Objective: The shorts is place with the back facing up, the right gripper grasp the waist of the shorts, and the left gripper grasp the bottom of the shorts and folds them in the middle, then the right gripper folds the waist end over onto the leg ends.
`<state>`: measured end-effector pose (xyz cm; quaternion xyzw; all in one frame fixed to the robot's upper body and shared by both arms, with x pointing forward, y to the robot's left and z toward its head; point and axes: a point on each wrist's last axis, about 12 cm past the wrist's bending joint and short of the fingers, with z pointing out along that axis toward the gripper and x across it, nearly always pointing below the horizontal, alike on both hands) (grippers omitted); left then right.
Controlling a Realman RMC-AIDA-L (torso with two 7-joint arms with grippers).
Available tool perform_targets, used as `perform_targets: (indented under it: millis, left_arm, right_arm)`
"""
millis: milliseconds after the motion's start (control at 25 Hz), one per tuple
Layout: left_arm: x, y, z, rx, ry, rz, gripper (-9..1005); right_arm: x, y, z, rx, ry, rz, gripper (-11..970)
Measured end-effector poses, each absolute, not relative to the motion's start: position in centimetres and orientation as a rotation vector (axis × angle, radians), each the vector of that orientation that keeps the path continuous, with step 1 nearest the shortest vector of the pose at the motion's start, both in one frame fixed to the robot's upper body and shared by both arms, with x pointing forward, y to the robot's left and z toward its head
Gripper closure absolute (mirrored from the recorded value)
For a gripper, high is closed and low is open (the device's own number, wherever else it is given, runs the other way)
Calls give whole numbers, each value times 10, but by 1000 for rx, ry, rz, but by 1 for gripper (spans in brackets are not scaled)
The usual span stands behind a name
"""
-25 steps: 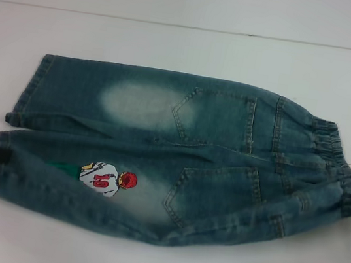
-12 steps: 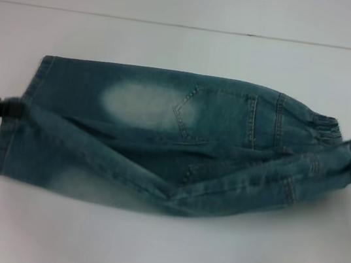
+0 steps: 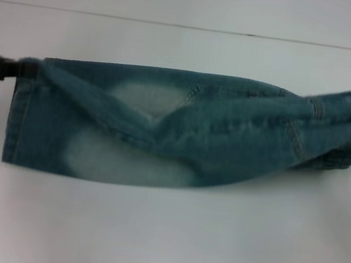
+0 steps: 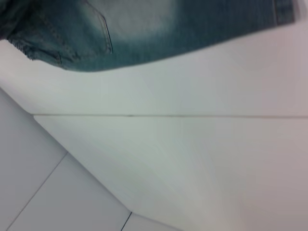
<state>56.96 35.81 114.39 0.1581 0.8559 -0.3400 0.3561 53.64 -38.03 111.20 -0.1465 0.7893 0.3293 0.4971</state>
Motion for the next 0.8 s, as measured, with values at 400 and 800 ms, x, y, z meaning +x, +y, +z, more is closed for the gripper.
perform_targets:
  millis: [400, 800]
  left_arm:
    - [599, 340, 1149, 374, 2148, -821, 996]
    - [617, 327, 1136, 312, 2122, -712, 997]
  right_arm:
    - [569, -378, 1120, -338, 1929, 661, 882]
    - [583, -374, 1111, -306, 1997, 549, 880]
